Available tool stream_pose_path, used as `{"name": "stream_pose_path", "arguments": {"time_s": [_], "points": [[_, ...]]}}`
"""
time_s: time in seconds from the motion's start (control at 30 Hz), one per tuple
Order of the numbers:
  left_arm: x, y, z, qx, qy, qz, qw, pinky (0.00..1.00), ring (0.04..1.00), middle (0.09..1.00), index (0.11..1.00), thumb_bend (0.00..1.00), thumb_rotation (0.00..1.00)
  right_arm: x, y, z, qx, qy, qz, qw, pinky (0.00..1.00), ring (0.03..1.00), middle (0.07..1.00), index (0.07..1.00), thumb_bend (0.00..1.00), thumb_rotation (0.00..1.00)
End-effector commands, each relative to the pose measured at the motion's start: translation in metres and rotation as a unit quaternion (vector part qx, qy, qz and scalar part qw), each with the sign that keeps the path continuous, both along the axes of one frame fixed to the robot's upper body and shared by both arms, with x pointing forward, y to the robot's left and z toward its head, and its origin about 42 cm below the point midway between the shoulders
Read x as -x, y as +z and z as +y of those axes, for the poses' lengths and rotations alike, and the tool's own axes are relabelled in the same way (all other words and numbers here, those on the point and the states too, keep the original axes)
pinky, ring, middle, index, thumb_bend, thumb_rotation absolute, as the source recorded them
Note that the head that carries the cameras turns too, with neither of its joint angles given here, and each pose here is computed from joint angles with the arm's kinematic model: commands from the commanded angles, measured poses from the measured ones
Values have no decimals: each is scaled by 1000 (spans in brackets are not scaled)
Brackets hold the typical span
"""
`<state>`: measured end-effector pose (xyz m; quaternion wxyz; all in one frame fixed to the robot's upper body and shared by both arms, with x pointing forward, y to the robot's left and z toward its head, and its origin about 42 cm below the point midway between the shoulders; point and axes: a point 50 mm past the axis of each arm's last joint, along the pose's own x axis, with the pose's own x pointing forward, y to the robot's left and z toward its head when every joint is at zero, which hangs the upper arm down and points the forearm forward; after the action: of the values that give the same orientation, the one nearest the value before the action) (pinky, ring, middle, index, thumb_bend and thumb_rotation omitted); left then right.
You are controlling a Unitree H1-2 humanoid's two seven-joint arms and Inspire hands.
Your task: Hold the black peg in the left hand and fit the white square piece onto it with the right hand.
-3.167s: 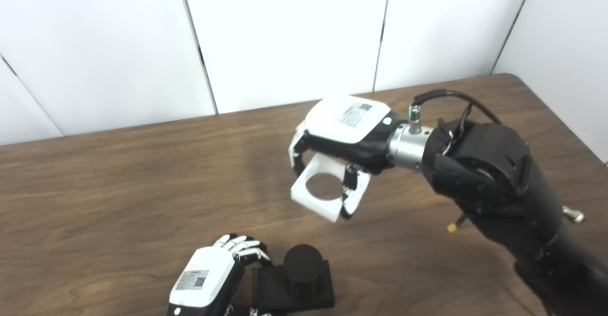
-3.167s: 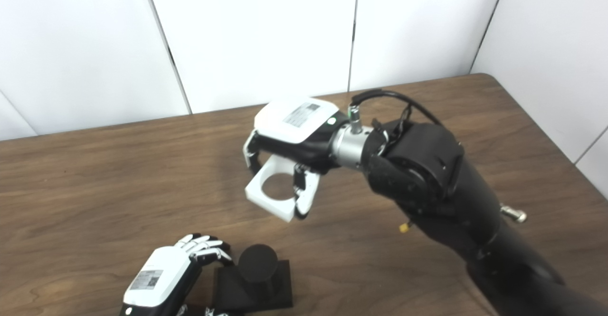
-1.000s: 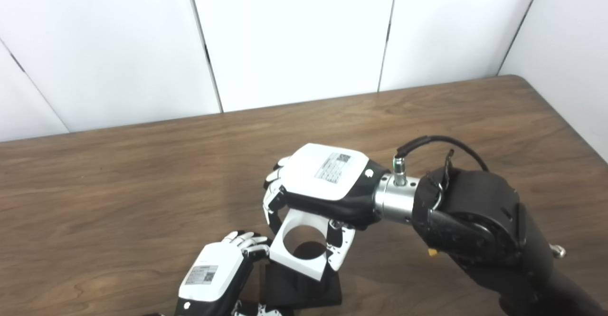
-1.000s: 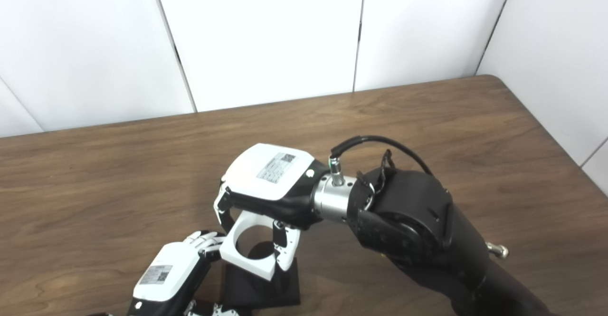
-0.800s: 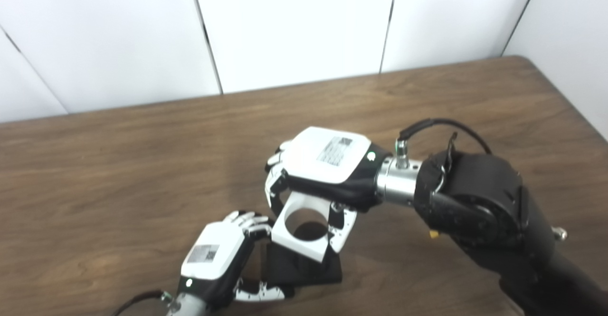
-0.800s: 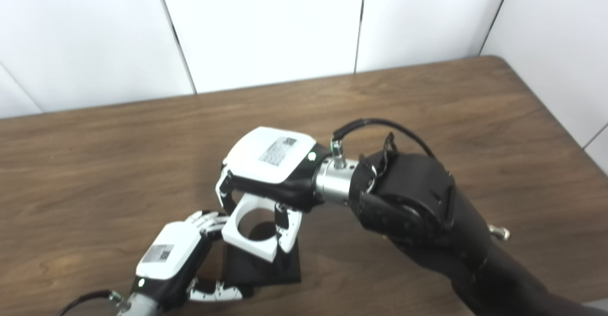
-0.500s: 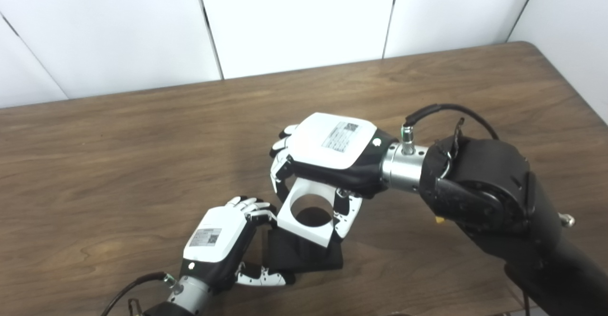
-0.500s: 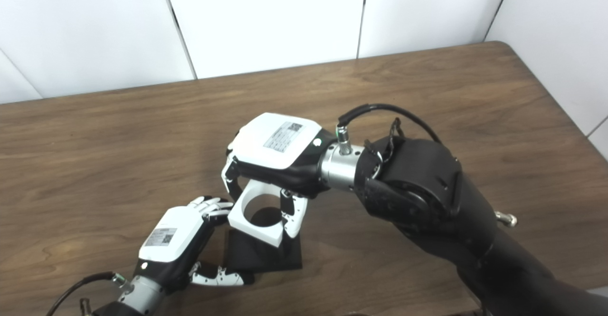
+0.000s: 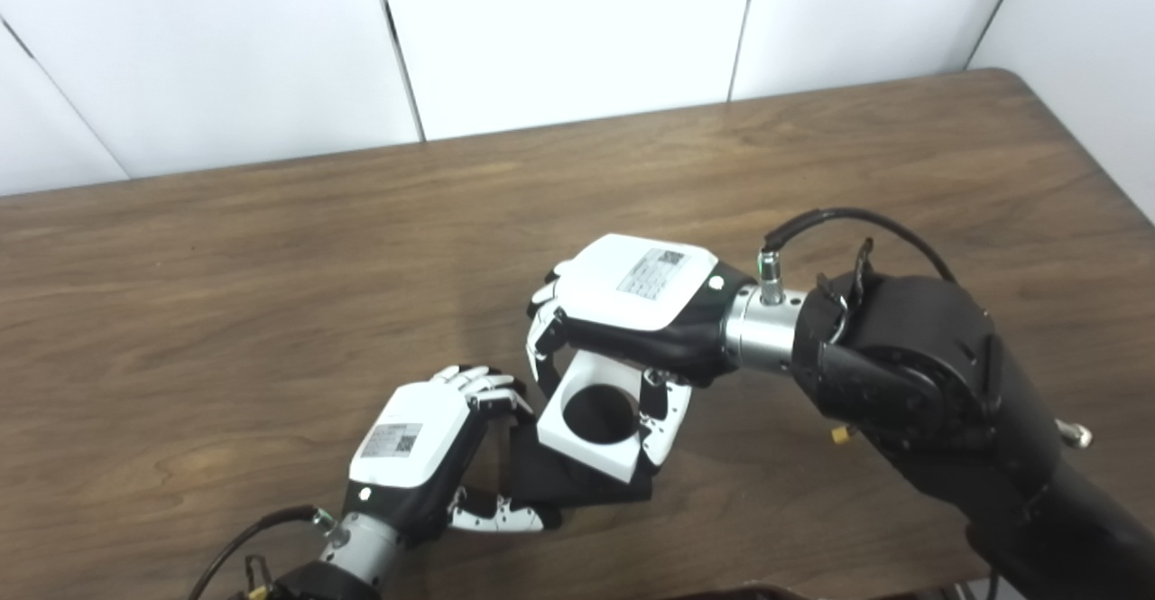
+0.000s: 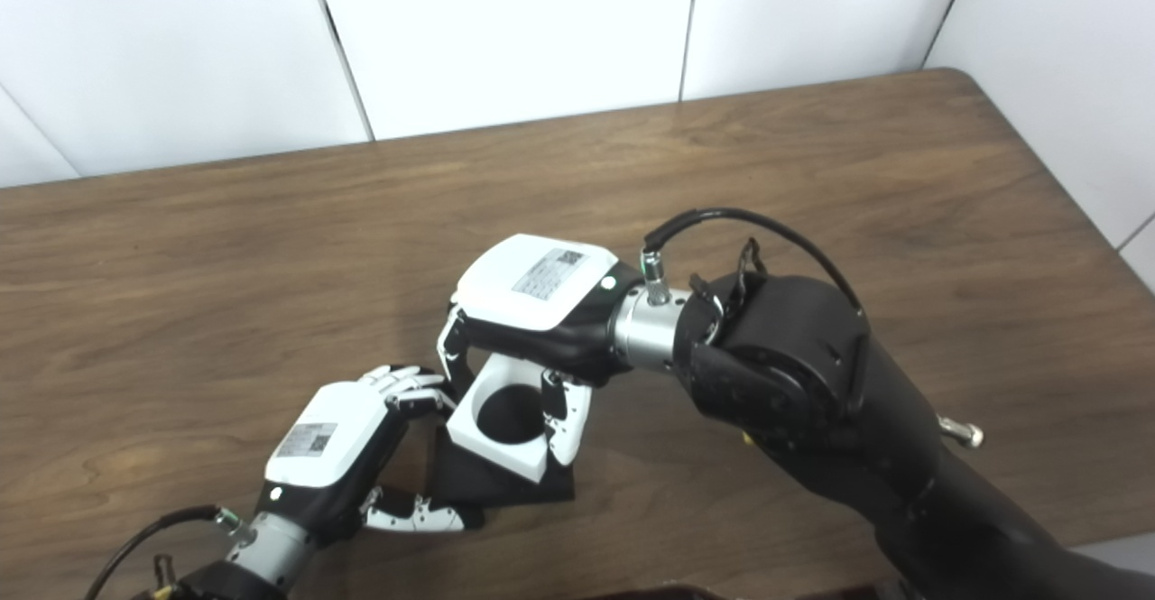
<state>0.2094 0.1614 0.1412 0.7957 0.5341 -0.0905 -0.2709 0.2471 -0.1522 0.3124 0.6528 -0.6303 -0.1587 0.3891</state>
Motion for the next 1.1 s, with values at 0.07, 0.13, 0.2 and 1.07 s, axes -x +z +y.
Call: {"name": "stream_pose_path", "arguments": {"time_s": [0.07, 0.13, 0.2, 1.07], "points": [[6, -12, 1, -34, -15, 34, 999, 910, 864, 806, 490, 504, 53, 3, -1, 2, 17, 9, 14, 1000, 932, 871, 756, 483, 522, 129], [7, -12, 1, -33, -15, 33, 999, 910, 865, 806, 490, 504, 54, 3, -2, 3, 16, 12, 14, 1000, 928, 868, 754, 483, 522, 129], [7, -12, 1, -30, -15, 32, 999, 910, 863, 804, 490, 505, 53, 4, -3, 5, 14, 14, 15, 1000, 930, 858, 750, 483, 522, 129], [8, -10, -3, -25, -15, 31, 999, 910, 864, 806, 489, 505, 52, -2, -8, 8, 6, 6, 3, 1000, 918, 870, 745, 483, 521, 128]]}}
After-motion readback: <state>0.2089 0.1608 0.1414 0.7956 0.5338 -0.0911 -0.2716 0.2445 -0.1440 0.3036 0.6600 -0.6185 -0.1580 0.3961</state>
